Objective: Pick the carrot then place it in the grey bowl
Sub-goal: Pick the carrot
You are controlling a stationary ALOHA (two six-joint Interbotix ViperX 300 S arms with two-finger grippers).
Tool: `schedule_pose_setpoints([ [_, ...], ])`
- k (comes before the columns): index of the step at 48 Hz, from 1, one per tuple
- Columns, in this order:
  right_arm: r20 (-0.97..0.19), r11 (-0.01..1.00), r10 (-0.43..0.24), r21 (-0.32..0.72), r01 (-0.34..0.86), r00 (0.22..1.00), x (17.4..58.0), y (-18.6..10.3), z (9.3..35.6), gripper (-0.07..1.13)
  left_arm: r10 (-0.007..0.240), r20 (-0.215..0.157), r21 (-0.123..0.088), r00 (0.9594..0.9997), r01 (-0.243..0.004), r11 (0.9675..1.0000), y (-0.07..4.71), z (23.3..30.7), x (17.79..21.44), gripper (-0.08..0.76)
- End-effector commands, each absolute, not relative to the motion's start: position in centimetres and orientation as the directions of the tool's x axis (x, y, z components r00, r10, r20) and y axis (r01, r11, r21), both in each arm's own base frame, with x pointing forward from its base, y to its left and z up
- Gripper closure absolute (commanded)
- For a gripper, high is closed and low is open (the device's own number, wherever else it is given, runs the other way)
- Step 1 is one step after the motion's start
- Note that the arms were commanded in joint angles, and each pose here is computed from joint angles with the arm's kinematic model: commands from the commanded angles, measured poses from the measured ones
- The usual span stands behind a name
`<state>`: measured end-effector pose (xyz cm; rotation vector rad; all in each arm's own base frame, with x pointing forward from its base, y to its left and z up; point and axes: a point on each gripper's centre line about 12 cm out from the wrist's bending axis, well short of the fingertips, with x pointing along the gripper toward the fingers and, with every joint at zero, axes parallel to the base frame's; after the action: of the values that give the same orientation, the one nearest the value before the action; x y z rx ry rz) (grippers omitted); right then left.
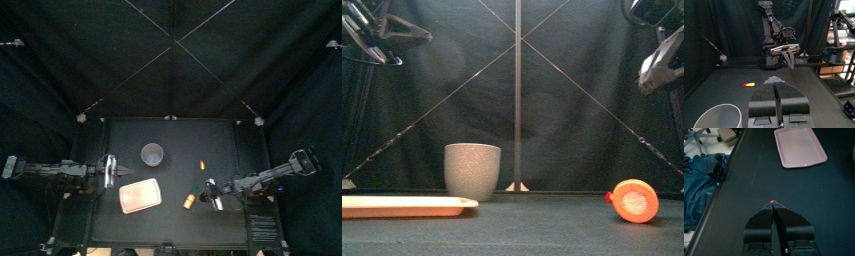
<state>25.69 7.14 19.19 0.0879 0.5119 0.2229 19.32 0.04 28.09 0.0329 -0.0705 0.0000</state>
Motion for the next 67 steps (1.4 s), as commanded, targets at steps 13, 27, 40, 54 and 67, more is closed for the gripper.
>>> schedule_pose_setpoints([
  [13,-0.545,0.975,0.193,0.197,-0.099,0.816,28.1,7.1,16.5,-0.02,0.000,0.089,0.035,0.9961,-0.003,0.9994,0.07,28.72,19.37,0.680],
  [27,-0.605,0.981,0.170,0.176,-0.077,0.778,30.0,7.1,14.5,0.03,0.000,0.089,0.035,0.9961,-0.003,0.9994,0.07,28.72,19.37,0.680],
  [40,-0.667,0.987,0.145,0.145,-0.064,0.730,31.1,6.6,12.0,0.03,0.000,0.084,0.034,0.9965,-0.003,0.9994,0.07,28.58,19.35,0.680],
  [54,-0.717,0.989,0.134,0.137,-0.051,0.684,30.9,6.4,10.4,0.05,0.000,0.083,0.034,0.9966,-0.003,0.9994,0.07,28.60,19.37,0.680],
  [67,-0.726,0.990,0.133,0.132,-0.053,0.675,31.4,6.5,10.1,0.23,0.000,0.083,0.034,0.9966,-0.003,0.9994,0.07,28.57,19.33,0.680],
])
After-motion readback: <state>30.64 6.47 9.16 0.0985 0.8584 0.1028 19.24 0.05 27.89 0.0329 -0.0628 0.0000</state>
